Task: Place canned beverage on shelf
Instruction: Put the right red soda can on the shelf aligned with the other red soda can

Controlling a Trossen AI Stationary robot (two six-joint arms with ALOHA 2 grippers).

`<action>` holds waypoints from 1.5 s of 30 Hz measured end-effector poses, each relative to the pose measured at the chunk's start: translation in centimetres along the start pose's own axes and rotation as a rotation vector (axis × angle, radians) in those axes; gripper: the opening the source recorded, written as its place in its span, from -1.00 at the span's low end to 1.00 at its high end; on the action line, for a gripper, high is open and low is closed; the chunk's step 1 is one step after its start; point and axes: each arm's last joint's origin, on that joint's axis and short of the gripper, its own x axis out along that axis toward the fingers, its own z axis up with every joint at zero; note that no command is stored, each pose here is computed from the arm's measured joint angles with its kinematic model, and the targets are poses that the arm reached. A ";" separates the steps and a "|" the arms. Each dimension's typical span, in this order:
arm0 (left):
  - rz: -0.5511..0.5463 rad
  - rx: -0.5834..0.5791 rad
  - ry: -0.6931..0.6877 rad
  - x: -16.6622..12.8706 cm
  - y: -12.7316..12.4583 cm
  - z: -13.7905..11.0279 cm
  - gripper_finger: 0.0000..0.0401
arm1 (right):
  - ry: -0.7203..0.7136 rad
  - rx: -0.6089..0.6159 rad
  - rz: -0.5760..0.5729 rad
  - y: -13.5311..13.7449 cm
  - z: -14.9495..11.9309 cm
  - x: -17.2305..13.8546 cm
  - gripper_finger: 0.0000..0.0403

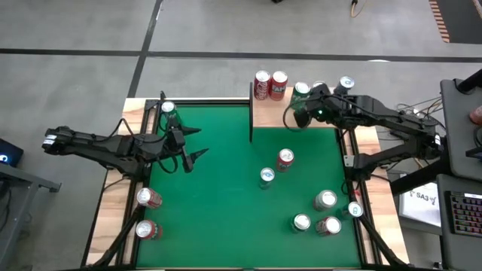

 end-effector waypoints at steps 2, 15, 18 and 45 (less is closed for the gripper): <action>0.001 -0.026 0.008 0.2 -0.1 -0.1 0.68 | -0.011 -0.022 0.021 0.6 -0.3 0.2 -0.94; -0.008 -0.167 0.115 2.3 -1.4 -1.4 0.68 | -0.026 -0.191 0.385 5.1 -3.6 1.6 -0.94; -0.049 -0.200 0.148 2.8 -1.8 -1.8 0.68 | -0.069 -0.237 0.477 6.1 -4.3 1.7 -0.94; -0.239 -0.166 0.009 9.8 -7.4 -3.3 0.68 | -0.090 -0.364 0.866 9.5 -9.4 2.2 -0.94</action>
